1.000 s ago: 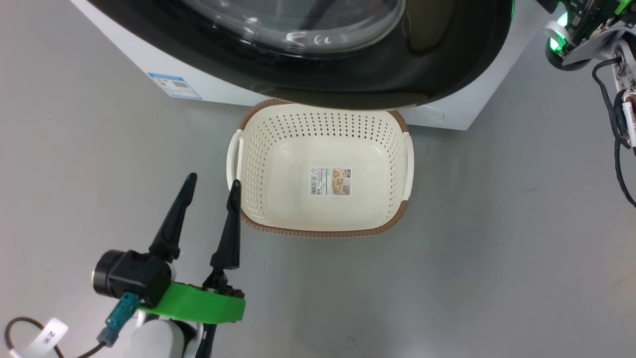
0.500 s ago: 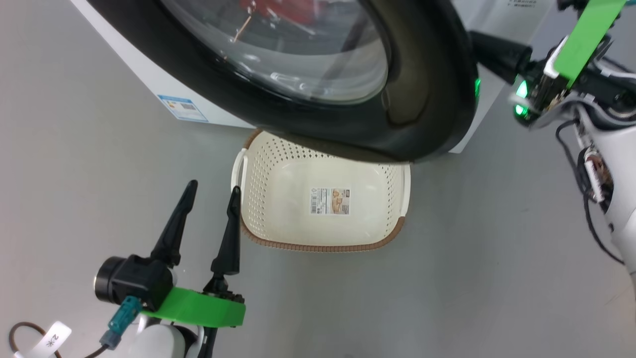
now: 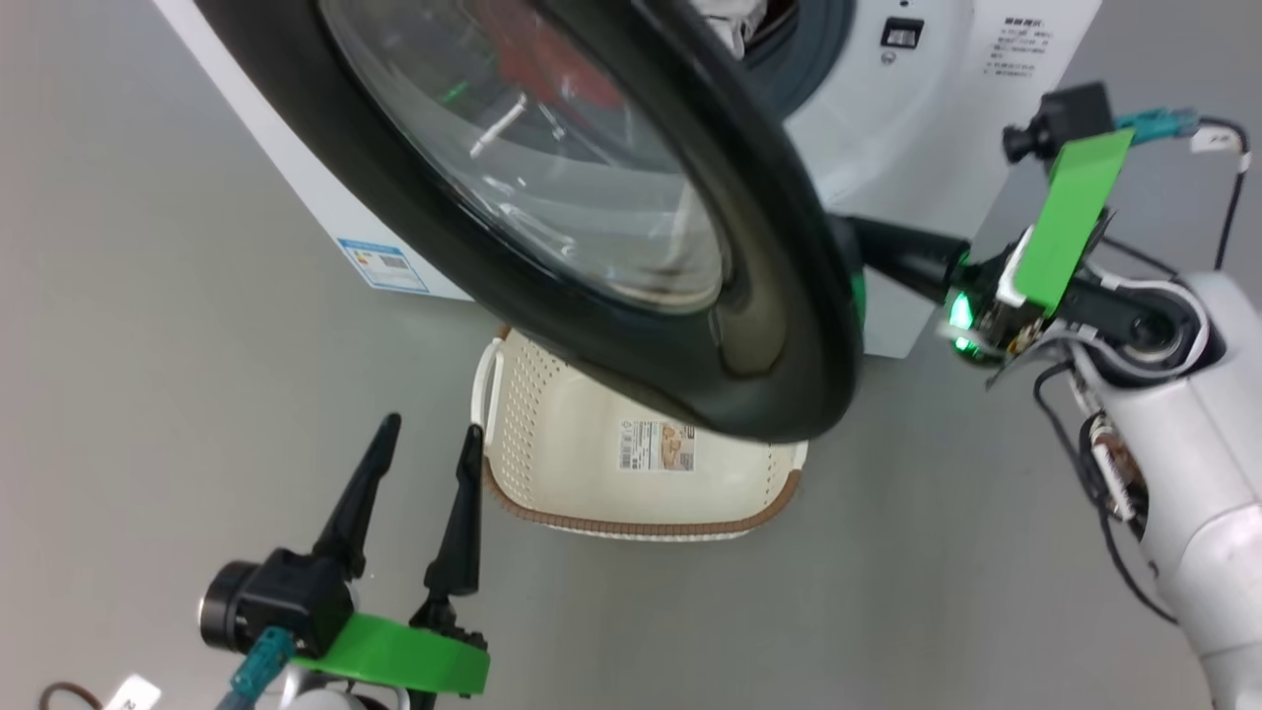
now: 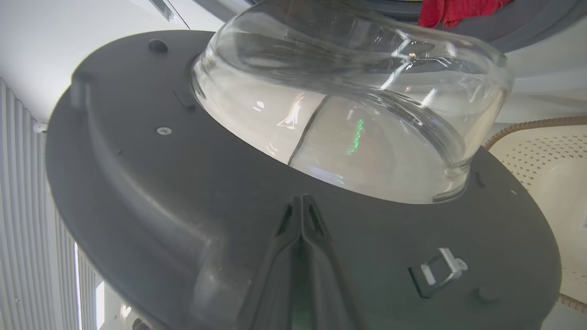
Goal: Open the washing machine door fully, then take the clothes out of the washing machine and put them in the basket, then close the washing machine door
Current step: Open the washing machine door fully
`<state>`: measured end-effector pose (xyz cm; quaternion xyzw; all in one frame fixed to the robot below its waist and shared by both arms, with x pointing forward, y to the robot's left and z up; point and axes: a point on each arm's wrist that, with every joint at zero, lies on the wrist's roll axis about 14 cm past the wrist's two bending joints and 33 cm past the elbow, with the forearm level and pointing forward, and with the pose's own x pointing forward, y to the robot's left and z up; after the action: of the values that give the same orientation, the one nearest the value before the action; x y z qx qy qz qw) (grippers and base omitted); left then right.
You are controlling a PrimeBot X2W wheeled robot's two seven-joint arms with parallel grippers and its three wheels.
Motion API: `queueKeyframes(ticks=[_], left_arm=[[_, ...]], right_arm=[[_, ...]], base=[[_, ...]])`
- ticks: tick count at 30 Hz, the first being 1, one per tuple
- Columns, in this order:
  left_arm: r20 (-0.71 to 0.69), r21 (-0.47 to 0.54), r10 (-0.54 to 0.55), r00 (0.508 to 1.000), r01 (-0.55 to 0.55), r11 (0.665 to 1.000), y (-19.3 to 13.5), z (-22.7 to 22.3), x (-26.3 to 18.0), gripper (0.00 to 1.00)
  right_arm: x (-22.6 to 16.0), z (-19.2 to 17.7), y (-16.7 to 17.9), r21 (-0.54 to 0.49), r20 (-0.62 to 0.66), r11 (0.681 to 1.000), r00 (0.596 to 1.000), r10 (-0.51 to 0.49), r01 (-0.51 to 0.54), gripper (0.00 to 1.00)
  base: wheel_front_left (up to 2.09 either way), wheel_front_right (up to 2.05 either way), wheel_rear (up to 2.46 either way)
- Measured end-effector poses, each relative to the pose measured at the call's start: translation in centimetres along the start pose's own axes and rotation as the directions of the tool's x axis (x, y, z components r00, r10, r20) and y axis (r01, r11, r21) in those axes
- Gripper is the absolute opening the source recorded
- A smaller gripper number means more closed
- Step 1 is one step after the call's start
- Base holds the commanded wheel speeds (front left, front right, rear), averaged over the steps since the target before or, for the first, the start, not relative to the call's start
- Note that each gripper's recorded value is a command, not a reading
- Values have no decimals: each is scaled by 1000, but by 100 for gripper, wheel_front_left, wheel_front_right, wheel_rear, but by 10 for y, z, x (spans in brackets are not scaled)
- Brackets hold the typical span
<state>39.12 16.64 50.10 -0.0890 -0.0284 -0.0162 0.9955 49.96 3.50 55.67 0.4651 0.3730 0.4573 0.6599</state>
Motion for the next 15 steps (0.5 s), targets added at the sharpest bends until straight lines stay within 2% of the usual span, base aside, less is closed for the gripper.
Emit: queueKeyframes(ticks=[15], left_arm=[[15, 3, 63, 998, -63, 998, 15, 9, -32, 100]], right_arm=[[16, -59, 24, -23, -128, 997, 990, 65, -69, 0]], base=[[0, 0, 0]])
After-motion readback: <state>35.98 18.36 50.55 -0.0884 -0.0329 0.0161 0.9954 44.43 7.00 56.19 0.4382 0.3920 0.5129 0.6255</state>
